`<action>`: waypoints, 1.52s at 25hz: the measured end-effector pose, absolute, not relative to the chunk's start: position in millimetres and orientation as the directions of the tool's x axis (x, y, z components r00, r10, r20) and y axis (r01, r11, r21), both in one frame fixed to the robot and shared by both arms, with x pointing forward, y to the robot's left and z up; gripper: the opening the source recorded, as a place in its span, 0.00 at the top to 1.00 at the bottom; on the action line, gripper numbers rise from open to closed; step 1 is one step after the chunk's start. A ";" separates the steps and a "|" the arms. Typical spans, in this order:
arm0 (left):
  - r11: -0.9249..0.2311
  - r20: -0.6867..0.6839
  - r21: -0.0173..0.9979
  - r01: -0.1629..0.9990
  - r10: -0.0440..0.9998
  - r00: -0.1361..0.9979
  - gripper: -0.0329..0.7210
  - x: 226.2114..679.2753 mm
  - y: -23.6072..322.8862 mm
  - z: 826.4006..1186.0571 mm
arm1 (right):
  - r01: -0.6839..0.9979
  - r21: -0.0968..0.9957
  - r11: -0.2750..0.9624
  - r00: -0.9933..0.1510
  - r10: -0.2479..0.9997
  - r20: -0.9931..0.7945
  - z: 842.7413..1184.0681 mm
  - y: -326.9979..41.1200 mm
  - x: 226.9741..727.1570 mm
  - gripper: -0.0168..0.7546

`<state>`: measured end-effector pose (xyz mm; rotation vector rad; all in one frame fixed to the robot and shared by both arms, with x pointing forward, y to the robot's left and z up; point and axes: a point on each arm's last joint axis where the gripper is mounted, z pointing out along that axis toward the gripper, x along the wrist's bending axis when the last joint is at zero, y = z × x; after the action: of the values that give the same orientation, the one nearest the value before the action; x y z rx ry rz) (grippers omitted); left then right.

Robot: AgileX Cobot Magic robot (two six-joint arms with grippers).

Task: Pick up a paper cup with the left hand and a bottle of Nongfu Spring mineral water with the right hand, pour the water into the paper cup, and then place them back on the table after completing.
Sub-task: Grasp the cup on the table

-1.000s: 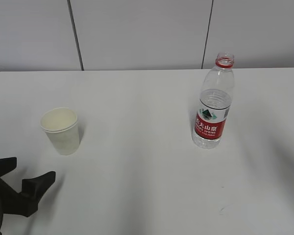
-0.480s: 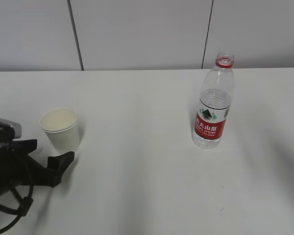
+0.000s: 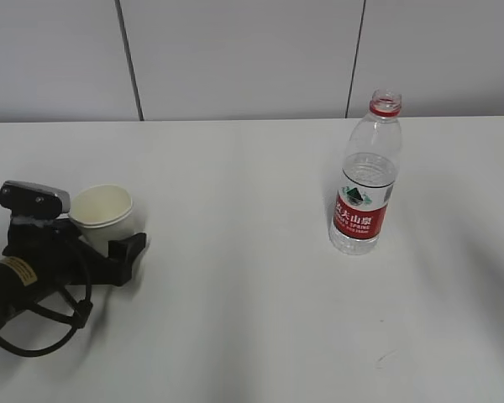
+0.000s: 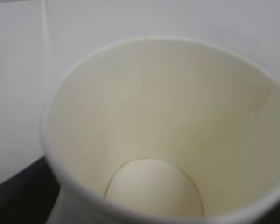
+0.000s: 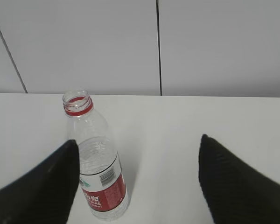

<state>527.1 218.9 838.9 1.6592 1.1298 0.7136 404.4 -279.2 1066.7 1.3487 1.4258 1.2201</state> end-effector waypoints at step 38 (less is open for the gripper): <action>-0.118 -0.045 0.937 0.328 0.892 0.450 0.44 531.7 213.0 837.0 | 0.141 0.990 -0.017 -0.260 0.964 0.053 958.1 -258.8 461.5 0.22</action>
<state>531.7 213.0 837.0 1.6750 1.0677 0.6882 461.5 -258.8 958.1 1.2010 1.4934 1.3630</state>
